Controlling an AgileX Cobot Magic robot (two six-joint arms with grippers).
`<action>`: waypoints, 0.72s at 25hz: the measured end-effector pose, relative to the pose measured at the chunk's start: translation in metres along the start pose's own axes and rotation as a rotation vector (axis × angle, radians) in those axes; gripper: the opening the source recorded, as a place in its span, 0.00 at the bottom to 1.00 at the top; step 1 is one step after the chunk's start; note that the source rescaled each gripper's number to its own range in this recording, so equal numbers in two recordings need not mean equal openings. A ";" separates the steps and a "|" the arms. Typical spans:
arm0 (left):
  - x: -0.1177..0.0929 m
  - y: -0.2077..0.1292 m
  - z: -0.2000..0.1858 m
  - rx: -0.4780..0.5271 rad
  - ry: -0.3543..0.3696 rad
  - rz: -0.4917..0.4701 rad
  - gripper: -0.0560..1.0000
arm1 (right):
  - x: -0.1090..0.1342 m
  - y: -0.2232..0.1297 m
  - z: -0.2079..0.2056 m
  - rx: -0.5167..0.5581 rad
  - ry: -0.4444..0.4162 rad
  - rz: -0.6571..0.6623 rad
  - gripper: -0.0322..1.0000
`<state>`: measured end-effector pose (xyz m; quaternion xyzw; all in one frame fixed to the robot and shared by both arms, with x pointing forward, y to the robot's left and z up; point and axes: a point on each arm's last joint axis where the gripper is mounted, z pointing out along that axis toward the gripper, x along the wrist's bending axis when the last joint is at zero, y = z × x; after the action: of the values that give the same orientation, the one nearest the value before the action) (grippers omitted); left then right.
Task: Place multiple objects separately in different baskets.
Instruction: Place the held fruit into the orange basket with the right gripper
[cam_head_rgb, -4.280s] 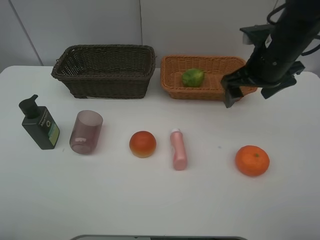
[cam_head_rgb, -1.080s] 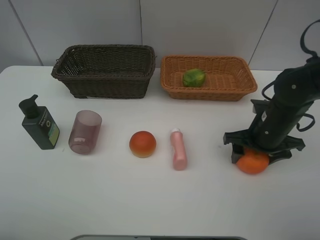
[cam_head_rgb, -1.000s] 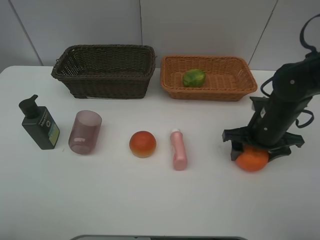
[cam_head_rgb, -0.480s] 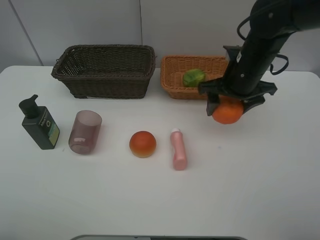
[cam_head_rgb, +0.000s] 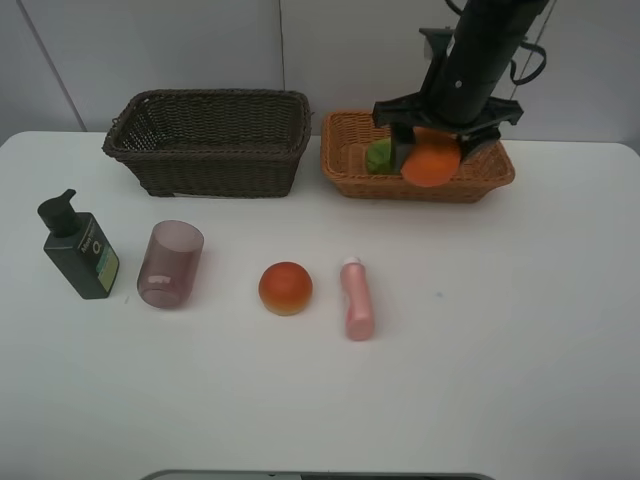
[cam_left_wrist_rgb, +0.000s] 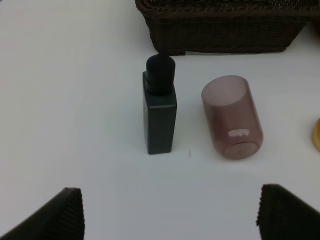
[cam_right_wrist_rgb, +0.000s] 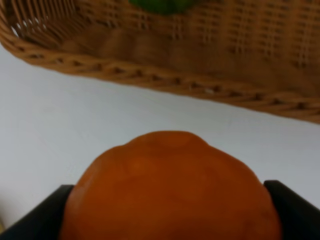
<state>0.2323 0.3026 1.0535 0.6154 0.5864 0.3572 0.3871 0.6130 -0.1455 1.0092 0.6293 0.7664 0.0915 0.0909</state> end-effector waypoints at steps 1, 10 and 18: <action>0.000 0.000 0.000 0.000 0.000 0.000 0.82 | 0.001 0.005 -0.001 -0.014 -0.002 -0.012 0.70; 0.000 0.000 0.000 0.000 0.000 0.000 0.82 | -0.015 0.047 0.019 -0.113 -0.065 -0.046 0.70; 0.000 0.000 0.000 0.000 0.000 0.000 0.82 | -0.065 0.057 0.045 -0.125 -0.105 0.042 0.70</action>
<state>0.2323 0.3026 1.0535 0.6154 0.5864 0.3572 0.3871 0.6910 -0.1968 0.9813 0.6423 0.7399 0.1082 0.1681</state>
